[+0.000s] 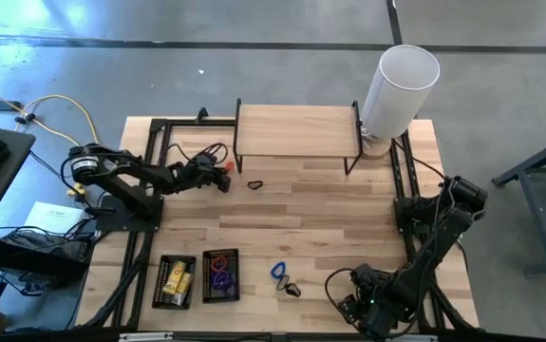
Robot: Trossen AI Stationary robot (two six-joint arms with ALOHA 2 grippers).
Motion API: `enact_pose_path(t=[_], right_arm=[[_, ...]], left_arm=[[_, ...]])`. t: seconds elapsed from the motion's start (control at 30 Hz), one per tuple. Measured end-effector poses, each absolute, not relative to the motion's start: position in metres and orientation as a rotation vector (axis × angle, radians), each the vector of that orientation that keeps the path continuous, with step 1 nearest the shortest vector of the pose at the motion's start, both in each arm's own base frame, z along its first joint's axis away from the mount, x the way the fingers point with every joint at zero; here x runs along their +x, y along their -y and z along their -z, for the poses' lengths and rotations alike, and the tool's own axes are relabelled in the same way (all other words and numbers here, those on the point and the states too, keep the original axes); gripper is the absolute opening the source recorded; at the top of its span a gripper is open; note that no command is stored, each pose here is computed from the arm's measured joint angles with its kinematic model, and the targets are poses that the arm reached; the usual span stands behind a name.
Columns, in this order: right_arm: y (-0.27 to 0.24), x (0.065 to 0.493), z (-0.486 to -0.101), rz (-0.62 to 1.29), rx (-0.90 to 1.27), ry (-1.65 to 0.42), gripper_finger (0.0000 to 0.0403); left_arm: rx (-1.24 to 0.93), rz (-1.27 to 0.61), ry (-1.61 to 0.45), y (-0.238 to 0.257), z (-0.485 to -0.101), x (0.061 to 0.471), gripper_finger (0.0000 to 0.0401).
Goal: Pick & Place Office Desk Supplies
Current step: Put the orange spring key chain into the middle black basket
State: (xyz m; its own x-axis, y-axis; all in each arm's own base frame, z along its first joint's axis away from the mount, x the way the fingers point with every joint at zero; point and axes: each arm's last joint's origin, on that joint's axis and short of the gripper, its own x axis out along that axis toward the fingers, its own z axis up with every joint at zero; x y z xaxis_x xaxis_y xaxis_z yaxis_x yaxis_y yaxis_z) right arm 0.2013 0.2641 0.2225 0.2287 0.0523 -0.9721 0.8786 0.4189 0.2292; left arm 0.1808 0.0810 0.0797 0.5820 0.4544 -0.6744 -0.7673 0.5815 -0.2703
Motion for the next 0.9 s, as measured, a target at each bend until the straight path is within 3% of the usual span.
enact_pose_path(t=[0.17, 0.3, 0.67, 0.9], right_arm=[[-0.262, 0.2, -0.222, 0.712, 0.939, -1.225, 0.027], [-0.258, 0.198, -0.221, 0.725, 0.875, -1.24, 0.027], [-0.237, 0.209, -0.221, 0.692, 0.644, -1.303, 0.027], [-0.229, 0.217, -0.221, 0.627, 0.532, -1.31, 0.027]], left_arm=[[-0.655, -0.654, -0.577, -0.069, -0.101, 0.178, 0.0025], [-0.641, -0.686, -0.633, -0.062, -0.124, 0.163, 0.0025], [-0.645, -0.641, -0.707, -0.023, -0.241, 0.146, 0.0025], [-0.871, -0.294, -0.791, 0.029, -0.291, 0.151, 0.0025]])
